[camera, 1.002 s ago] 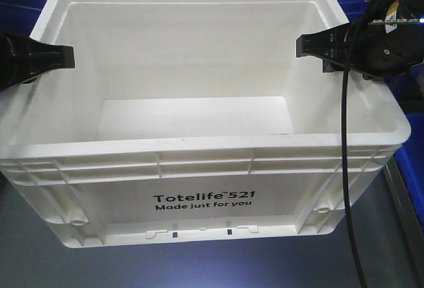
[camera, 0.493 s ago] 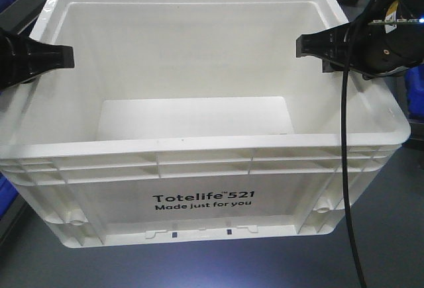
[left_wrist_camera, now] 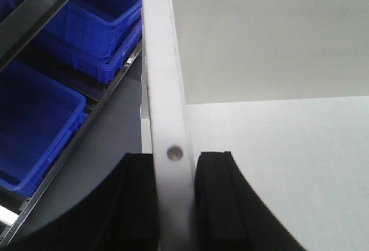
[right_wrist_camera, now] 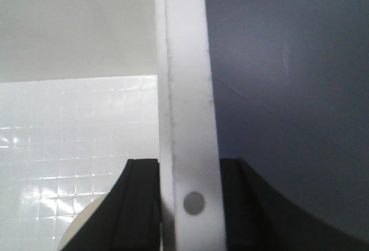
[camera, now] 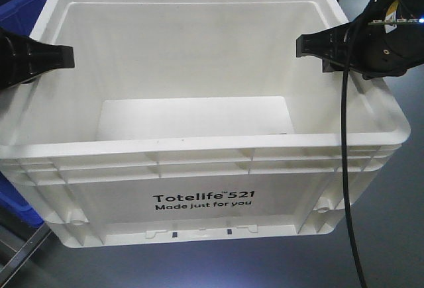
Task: Place moving items into box and shelve
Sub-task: 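Hold the tote level with both grippers while approaching the roller shelf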
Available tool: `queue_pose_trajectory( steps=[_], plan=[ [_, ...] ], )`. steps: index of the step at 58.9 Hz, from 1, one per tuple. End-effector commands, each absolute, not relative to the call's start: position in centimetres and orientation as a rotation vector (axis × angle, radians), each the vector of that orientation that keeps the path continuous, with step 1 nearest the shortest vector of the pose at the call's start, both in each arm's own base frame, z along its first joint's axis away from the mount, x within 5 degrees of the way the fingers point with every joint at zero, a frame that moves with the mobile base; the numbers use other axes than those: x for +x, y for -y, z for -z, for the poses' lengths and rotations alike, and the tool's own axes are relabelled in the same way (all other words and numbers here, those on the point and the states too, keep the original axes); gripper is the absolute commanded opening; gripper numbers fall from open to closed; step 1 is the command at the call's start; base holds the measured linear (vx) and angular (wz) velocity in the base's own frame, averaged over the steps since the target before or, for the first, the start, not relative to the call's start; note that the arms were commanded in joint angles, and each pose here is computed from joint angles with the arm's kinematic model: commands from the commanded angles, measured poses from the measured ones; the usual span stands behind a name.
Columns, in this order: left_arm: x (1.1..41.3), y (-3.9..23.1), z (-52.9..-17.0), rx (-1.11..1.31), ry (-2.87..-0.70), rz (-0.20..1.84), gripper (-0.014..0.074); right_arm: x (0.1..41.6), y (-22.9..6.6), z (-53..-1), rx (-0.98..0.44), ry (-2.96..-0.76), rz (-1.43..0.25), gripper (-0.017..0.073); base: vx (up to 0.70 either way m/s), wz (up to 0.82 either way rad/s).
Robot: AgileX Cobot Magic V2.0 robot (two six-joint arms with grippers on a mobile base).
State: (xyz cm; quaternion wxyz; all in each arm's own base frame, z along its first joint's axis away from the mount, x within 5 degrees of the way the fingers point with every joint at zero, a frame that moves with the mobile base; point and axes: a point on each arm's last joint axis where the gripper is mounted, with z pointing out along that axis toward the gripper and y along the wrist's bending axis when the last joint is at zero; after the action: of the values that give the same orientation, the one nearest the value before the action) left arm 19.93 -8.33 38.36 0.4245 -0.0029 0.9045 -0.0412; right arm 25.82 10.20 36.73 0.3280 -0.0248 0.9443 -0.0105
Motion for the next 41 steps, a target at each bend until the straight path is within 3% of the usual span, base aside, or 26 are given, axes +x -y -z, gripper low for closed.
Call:
queue_pose_trajectory(
  steps=[1, 41],
  plan=[
    [19.66, 8.29, -41.43, 0.05, -2.06, 0.159, -0.0022, 25.66, -9.67, -39.74, -0.112, -2.288, 0.03, -0.0015, 0.11, 0.5],
    [19.66, 8.29, -41.43, 0.05, -2.06, 0.159, -0.0022, 25.65, -9.66, -39.73, -0.112, -2.289, 0.031, -0.0015, 0.07, 0.51]
  ],
)
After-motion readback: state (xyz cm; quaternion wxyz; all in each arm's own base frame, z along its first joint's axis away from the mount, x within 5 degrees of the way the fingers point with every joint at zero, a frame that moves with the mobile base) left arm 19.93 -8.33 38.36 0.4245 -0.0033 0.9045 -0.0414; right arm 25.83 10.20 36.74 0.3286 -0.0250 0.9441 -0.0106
